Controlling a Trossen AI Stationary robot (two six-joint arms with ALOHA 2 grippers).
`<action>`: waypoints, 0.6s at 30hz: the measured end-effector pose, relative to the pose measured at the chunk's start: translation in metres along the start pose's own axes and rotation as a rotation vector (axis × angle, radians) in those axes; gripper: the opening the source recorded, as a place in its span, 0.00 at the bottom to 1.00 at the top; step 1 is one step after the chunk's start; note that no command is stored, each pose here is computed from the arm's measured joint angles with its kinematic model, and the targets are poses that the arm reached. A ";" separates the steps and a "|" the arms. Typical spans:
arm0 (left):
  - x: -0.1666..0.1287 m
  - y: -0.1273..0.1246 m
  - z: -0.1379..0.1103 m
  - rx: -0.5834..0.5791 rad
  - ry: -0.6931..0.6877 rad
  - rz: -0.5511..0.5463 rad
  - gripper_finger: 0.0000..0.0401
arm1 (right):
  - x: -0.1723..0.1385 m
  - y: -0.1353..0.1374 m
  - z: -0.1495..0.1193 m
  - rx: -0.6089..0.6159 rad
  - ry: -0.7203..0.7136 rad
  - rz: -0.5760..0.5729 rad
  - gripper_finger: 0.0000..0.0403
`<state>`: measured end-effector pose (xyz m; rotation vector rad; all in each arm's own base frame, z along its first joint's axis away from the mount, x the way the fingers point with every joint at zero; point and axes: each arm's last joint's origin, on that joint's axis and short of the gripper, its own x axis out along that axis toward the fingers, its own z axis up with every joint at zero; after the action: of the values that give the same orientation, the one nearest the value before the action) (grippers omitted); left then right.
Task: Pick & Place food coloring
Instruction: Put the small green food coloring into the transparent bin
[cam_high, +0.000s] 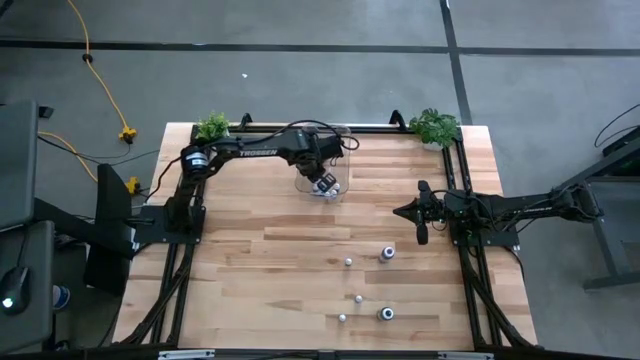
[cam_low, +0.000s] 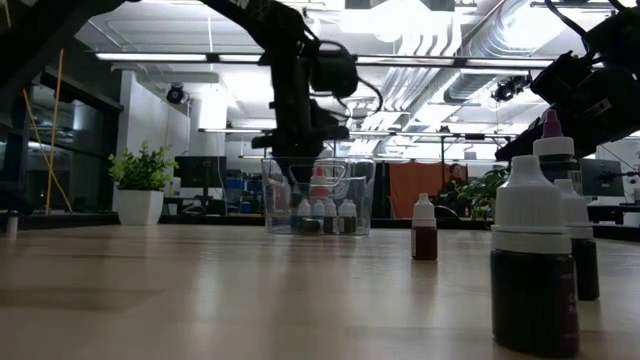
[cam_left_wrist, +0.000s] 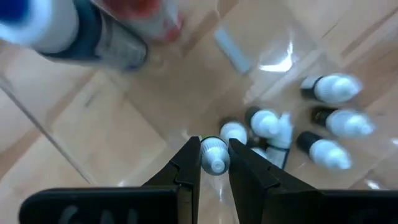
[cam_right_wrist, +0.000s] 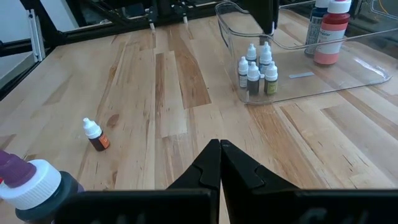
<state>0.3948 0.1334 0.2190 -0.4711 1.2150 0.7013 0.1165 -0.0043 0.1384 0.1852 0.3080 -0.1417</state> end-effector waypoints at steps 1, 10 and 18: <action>0.002 0.001 -0.001 0.001 0.016 0.003 0.14 | 0.000 0.000 0.000 0.000 0.000 0.000 0.00; 0.007 -0.001 -0.001 0.002 0.026 -0.009 0.14 | 0.000 0.000 0.000 0.000 -0.001 0.000 0.00; 0.018 -0.003 -0.003 0.007 0.075 -0.014 0.14 | 0.000 0.000 0.000 0.000 0.000 0.000 0.00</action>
<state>0.3981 0.1334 0.2003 -0.5033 1.2832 0.6720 0.1165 -0.0043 0.1385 0.1853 0.3077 -0.1418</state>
